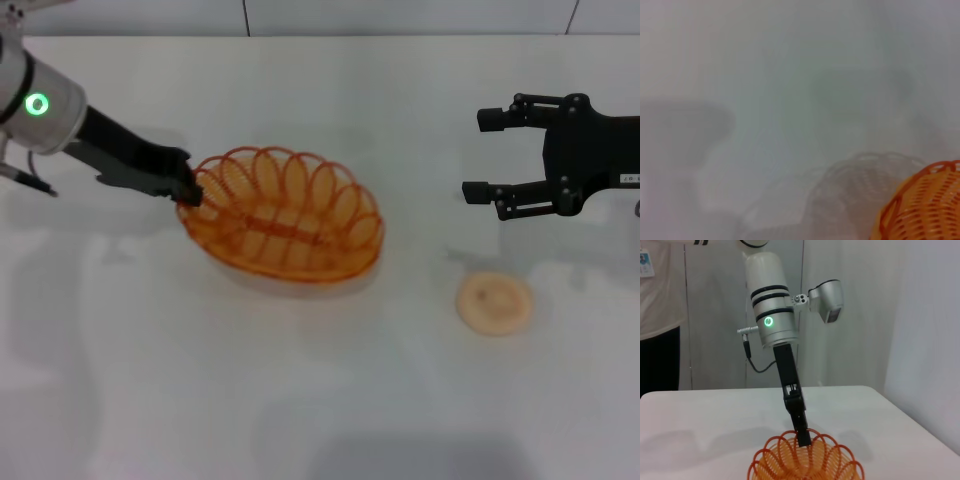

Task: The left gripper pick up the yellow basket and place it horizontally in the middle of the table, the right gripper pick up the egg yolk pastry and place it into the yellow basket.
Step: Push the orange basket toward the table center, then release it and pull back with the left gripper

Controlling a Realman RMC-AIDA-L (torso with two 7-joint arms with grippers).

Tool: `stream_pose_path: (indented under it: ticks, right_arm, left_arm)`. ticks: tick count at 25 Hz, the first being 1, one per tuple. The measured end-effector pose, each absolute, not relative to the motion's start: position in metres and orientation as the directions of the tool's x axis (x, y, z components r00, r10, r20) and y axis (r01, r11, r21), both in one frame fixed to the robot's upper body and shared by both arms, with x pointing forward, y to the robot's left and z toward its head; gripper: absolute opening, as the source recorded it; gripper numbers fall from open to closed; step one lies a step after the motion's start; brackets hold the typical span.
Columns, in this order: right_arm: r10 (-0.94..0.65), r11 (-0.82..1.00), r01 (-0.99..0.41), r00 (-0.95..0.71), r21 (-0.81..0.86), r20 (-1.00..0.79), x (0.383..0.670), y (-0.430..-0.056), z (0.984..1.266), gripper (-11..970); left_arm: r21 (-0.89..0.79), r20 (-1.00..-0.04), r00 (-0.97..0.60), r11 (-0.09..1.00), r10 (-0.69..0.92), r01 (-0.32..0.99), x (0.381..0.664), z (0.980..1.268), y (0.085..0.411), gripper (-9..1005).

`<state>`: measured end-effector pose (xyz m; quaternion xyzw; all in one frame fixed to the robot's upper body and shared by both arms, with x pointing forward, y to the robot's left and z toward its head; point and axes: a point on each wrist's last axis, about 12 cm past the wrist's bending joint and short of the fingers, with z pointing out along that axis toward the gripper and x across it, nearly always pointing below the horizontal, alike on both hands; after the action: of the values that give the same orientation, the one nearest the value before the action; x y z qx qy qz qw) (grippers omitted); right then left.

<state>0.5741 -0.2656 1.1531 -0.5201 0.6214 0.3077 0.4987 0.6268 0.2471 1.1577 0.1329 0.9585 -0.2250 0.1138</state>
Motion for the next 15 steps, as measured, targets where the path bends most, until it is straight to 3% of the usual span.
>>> stream_pose_path:
  ticks: [15]
  right_arm:
    - [-0.333,0.313,-0.936,0.047,-0.157,-0.942,0.576,-0.276,1.157,840]
  left_arm:
    - [-0.541,-0.128,-0.991,0.836,0.024,0.090,0.622,1.136,0.210,75]
